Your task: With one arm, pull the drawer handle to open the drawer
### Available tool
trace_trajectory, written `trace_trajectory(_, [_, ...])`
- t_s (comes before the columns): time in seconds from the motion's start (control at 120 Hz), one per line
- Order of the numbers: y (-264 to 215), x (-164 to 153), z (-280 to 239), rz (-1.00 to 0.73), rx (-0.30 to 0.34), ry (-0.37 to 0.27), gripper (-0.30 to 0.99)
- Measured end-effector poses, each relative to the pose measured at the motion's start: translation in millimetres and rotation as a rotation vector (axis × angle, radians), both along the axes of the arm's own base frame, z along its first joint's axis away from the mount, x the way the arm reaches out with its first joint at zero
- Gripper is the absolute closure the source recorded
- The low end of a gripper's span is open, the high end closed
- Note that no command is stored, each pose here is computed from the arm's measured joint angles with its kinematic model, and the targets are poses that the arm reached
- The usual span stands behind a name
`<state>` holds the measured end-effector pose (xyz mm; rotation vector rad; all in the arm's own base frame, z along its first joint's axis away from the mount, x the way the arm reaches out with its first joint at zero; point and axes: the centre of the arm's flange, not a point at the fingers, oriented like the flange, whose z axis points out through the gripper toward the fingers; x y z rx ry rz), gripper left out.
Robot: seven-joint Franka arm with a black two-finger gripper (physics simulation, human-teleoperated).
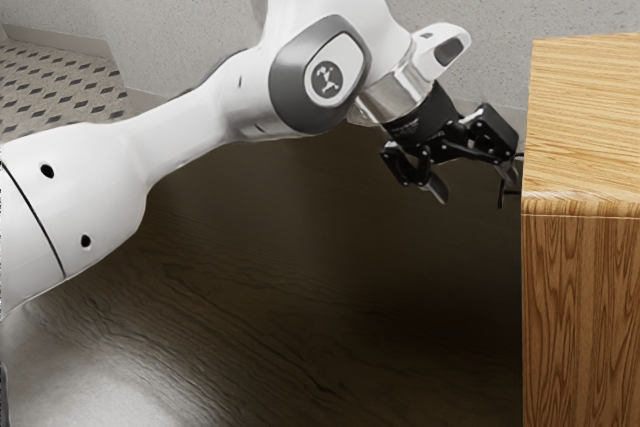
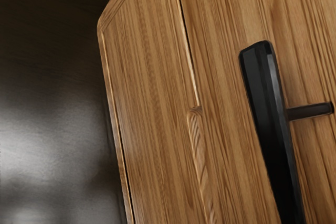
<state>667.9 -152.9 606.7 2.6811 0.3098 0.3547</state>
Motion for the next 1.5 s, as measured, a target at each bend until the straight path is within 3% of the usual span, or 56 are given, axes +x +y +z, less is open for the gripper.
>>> trace_trajectory(0.675, [31.2, -1.0, -8.2, 0.040, 0.005, 0.031, 0.00])
trace_trajectory(1.5, [160.2, -44.7, 0.5, 0.209, -0.008, 0.085, 0.00])
